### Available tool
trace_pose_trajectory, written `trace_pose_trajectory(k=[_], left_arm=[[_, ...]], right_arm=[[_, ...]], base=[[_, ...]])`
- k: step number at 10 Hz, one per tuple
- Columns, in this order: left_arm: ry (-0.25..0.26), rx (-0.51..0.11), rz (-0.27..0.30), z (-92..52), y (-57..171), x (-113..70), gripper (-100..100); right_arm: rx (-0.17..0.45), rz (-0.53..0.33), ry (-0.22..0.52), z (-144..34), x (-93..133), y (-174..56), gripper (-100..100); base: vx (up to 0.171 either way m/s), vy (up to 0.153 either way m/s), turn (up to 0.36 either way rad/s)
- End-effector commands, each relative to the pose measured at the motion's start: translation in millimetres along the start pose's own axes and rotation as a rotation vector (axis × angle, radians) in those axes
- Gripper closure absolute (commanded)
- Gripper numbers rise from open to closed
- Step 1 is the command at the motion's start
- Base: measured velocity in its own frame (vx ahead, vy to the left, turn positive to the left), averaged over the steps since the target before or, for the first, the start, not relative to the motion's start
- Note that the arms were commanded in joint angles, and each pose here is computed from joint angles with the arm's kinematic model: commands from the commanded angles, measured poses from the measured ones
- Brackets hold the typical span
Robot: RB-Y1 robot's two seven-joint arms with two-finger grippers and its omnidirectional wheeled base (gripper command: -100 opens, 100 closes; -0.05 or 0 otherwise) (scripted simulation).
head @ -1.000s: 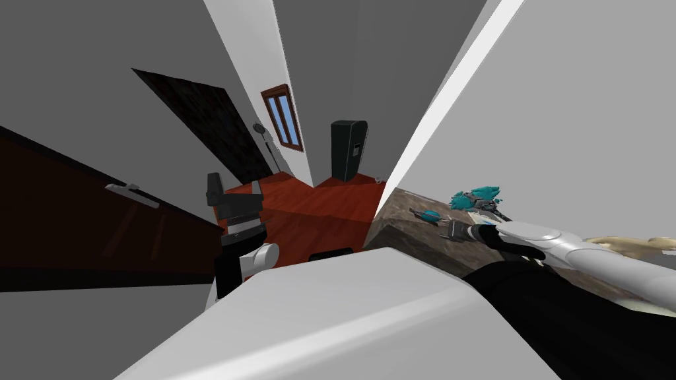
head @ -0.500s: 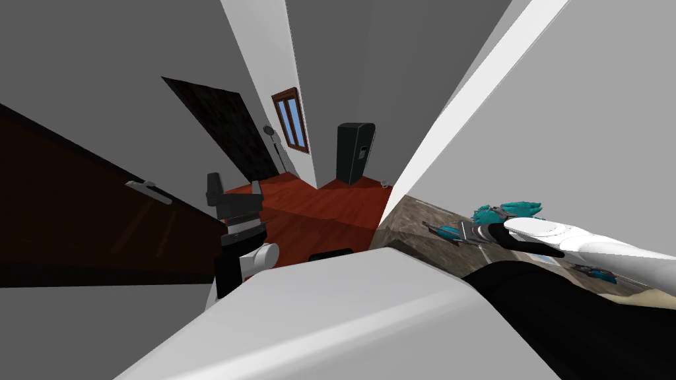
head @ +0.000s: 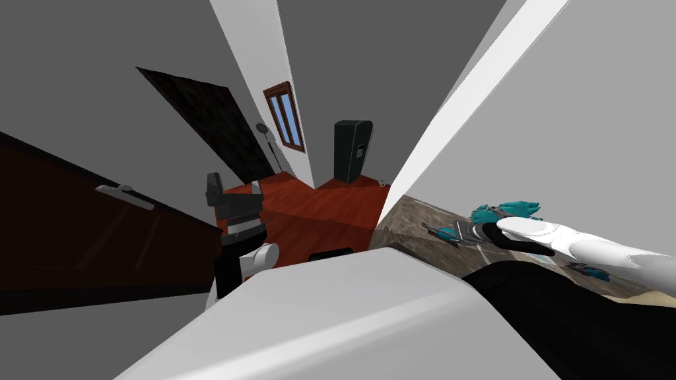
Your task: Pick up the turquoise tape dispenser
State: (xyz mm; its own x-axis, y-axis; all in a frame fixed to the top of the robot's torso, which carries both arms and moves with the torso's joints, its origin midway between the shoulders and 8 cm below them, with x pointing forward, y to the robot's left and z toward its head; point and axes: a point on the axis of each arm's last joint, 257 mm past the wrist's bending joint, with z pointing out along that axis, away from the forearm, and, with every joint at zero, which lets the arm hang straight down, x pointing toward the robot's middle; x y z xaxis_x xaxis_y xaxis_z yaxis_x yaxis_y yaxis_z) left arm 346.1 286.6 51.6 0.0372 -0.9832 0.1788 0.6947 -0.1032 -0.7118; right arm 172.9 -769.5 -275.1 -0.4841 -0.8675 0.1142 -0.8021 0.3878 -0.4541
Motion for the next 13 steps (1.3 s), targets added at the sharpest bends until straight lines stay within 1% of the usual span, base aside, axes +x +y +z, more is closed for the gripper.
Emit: trace_pose_trajectory(k=[1, 7, 8, 9, 13], left_arm=[[0.0, 0.0, 0.0, 0.0, 0.0, 0.0, 0], [0.0, 0.0, 0.0, 0.0, 0.0, 0.0, 0], [0.0, 0.0, 0.0, 0.0, 0.0, 0.0, 0], [0.0, 0.0, 0.0, 0.0, 0.0, 0.1, 0], [0.0, 0.0, 0.0, 0.1, 0.0, 0.1, 0]], right_arm=[[0.005, -0.018, -0.008, 4.6, -11.0, -2.4, -100], [0.016, -0.081, -0.045, 15.4, -52.1, -6.7, -100], [0.015, -0.076, -0.041, 15.7, -47.8, -7.7, -100], [0.016, -0.076, -0.041, 15.9, -48.4, -7.9, 100], [0.014, -0.074, -0.042, 16.0, -48.4, -7.2, 100]], base=[[0.069, -0.055, -0.138], [0.059, -0.03, -0.121], [0.02, -0.015, -0.017], [0.0, 0.0, 0.0], [0.0, 0.0, 0.0]])
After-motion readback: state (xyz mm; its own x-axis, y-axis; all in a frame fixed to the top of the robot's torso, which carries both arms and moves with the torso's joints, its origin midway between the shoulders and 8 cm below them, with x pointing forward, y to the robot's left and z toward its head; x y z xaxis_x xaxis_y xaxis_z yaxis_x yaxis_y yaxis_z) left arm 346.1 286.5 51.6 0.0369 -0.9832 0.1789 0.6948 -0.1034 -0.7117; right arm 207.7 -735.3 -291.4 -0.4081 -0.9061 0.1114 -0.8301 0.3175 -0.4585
